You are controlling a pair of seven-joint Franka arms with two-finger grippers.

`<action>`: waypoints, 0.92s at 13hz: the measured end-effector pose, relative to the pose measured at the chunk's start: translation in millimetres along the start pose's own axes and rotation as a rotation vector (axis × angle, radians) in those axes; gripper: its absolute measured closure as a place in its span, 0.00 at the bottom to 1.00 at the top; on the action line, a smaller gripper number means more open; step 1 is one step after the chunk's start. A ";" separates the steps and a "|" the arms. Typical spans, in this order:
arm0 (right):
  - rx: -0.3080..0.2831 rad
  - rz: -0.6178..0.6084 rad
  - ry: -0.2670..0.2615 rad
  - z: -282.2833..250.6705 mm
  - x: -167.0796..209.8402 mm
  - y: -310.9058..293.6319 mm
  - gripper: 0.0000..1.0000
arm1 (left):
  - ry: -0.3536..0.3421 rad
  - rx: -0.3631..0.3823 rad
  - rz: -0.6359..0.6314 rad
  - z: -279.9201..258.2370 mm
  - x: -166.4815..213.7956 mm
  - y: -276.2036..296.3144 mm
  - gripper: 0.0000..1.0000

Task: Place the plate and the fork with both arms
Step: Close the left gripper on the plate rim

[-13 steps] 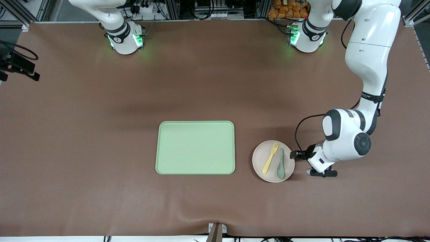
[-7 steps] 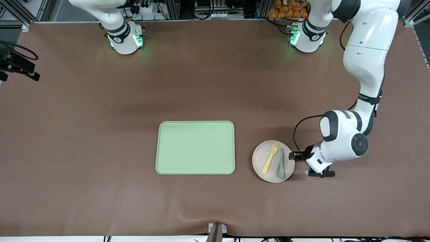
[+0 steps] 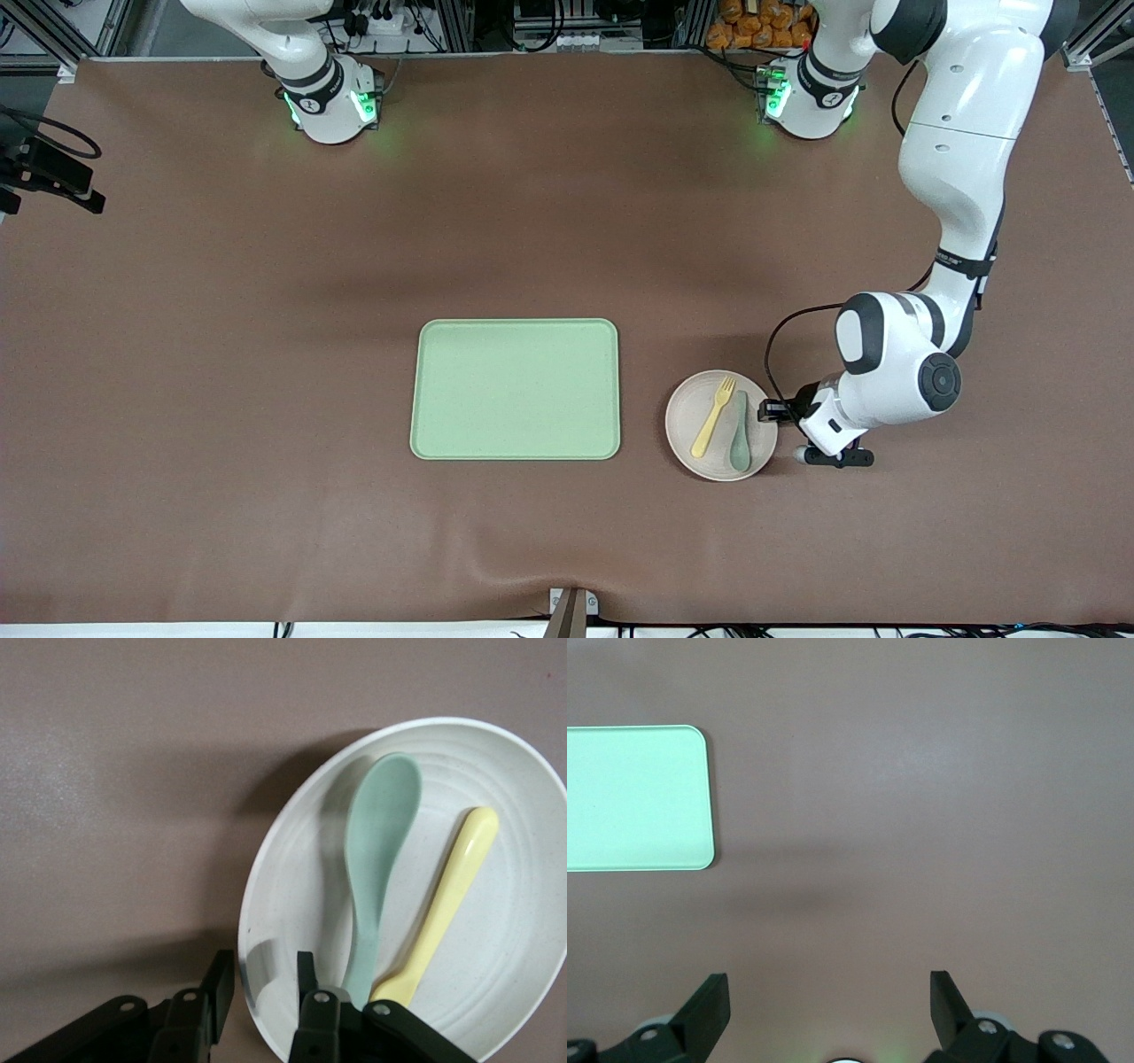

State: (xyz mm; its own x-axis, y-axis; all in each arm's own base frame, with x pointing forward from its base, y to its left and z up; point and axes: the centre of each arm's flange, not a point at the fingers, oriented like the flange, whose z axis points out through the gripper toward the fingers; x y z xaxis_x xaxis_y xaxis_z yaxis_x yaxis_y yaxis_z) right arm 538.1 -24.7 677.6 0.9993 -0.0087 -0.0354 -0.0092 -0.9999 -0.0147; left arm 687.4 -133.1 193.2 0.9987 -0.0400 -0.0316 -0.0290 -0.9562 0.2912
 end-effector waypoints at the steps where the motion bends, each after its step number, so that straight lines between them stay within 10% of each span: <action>1: 0.000 0.000 0.000 0.1 0.0 0.0 0.00 | 0.001 0.000 0.004 0.0 0.2 -0.5 0.66; 12: 0.000 -0.001 -0.003 1.5 0.2 -0.4 0.00 | 0.013 0.000 0.017 6.9 1.9 -5.0 0.90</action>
State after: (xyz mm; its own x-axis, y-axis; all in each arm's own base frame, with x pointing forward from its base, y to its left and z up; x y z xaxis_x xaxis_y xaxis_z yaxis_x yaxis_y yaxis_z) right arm 538.2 -24.3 676.2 0.9992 -0.0078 -0.0387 -0.0084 -0.9999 -0.0149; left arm 689.2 -130.4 185.1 0.9985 -0.0526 -0.0143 -0.0461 -0.9556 0.2911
